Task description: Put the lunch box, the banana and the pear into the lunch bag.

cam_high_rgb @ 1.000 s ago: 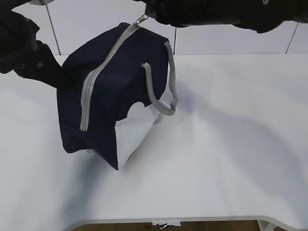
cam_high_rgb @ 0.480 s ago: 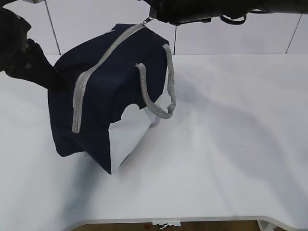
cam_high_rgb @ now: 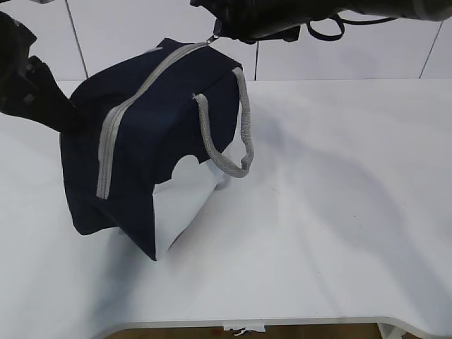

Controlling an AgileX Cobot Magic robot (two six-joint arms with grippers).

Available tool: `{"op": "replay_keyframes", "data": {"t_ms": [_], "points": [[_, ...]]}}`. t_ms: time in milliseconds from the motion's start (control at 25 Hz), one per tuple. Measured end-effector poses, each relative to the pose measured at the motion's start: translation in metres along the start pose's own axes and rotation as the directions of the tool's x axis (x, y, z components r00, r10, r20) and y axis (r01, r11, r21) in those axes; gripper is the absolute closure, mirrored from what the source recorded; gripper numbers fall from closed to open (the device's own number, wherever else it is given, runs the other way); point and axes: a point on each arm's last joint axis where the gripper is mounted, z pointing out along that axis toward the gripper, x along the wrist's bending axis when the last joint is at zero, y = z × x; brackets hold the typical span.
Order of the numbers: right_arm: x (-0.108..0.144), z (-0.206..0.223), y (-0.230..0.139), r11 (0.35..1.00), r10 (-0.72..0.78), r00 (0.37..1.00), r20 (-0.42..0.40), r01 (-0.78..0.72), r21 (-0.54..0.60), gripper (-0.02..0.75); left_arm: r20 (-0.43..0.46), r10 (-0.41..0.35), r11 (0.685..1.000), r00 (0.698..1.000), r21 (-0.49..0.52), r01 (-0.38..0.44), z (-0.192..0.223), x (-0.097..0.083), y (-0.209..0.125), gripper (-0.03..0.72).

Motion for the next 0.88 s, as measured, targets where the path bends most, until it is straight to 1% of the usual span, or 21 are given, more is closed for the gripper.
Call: {"op": "replay_keyframes", "data": {"t_ms": [80,160,240,400,480,560,680,800,880], "points": [[0.002,-0.001,0.000,0.999,0.049,0.999,-0.010,-0.048,0.017,0.737,0.002,-0.017,1.000,1.000,0.002,0.017,0.000,0.000,0.000,0.688],[0.002,-0.001,0.000,0.996,0.082,0.996,-0.017,-0.082,0.025,0.737,0.002,-0.054,0.999,0.999,0.002,0.054,0.000,0.000,0.000,0.662],[0.002,-0.001,-0.002,0.993,0.109,0.994,-0.018,-0.108,0.043,0.737,0.001,-0.085,0.996,0.996,0.001,0.085,0.000,0.000,0.000,0.599],[0.003,-0.001,-0.004,0.985,0.155,0.988,-0.020,-0.154,0.073,0.737,0.000,-0.124,0.992,0.992,-0.011,0.124,-0.003,-0.002,0.001,0.411],[0.004,-0.001,-0.005,0.982,0.170,0.985,-0.020,-0.168,0.083,0.737,-0.011,-0.128,0.991,0.992,-0.032,0.128,-0.008,-0.001,0.006,0.357],[0.004,-0.001,-0.006,0.980,0.180,0.983,-0.022,-0.178,0.091,0.737,-0.036,-0.121,0.990,0.992,-0.080,0.118,-0.015,0.000,0.014,0.338],[0.005,-0.001,-0.006,0.979,0.183,0.983,-0.034,-0.179,0.099,0.737,-0.086,-0.113,0.981,0.990,-0.168,0.097,-0.025,0.003,0.027,0.329],[0.006,-0.001,-0.007,0.977,0.188,0.981,-0.040,-0.183,0.106,0.737,-0.076,-0.121,0.970,0.990,-0.219,0.101,-0.028,0.007,0.040,0.328],[0.006,-0.002,-0.007,0.977,0.188,0.981,-0.041,-0.182,0.108,0.737,-0.049,-0.136,0.967,0.990,-0.225,0.122,-0.021,0.013,0.046,0.328]]}}
